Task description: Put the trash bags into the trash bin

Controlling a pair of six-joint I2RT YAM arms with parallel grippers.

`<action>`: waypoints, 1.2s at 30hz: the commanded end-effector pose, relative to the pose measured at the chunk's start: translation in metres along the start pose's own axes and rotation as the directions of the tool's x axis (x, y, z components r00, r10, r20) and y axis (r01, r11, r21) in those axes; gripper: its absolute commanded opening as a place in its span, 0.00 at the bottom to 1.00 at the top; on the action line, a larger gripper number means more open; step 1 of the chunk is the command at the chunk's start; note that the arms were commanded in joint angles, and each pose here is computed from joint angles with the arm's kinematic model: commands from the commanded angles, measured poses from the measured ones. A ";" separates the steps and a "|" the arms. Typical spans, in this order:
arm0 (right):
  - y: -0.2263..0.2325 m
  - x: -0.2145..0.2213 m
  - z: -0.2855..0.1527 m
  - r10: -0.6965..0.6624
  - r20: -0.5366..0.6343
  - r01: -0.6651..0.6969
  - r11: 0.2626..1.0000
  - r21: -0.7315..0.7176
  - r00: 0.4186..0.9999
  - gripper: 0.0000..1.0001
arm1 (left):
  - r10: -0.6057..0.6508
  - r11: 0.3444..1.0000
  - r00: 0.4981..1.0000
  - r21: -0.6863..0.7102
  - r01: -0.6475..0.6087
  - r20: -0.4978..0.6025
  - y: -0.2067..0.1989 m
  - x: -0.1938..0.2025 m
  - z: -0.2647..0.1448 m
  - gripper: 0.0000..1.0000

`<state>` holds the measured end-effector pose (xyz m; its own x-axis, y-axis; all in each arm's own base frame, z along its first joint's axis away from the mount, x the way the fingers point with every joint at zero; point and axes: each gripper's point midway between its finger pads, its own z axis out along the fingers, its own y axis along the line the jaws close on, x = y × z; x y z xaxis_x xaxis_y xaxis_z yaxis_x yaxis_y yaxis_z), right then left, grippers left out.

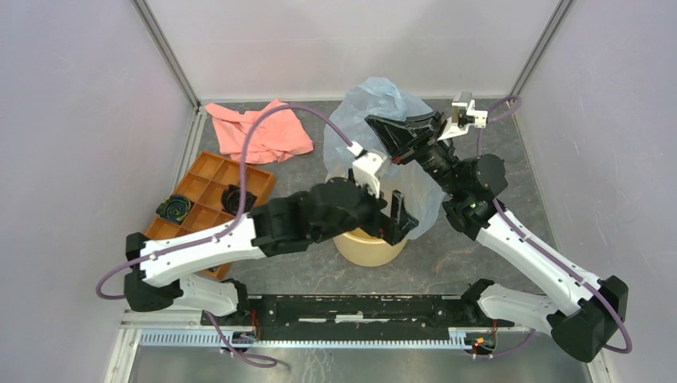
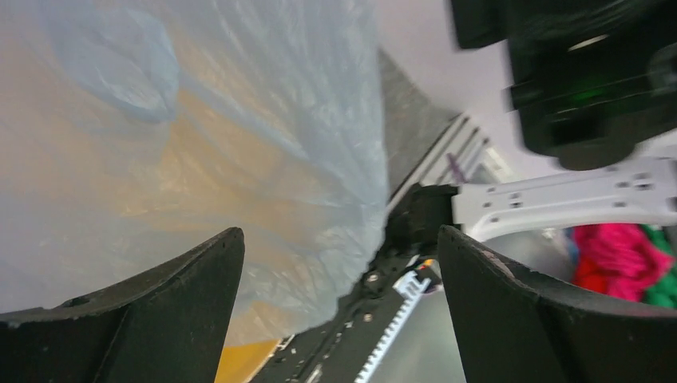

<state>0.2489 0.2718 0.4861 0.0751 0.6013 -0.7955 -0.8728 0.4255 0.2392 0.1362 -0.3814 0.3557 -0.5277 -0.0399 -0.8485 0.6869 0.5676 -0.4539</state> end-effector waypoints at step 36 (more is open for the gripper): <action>0.019 -0.052 0.012 0.058 0.107 -0.056 0.998 -0.023 0.993 0.01 | 0.114 0.904 0.992 -0.410 -0.124 -0.048 0.081 0.034 0.030 0.18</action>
<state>0.2474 0.2671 0.5015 0.0321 0.6391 -0.7684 -0.8647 0.4034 0.2994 0.1583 -0.3956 0.2693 -0.4992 0.1435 -0.8545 0.6314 0.7357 -0.2452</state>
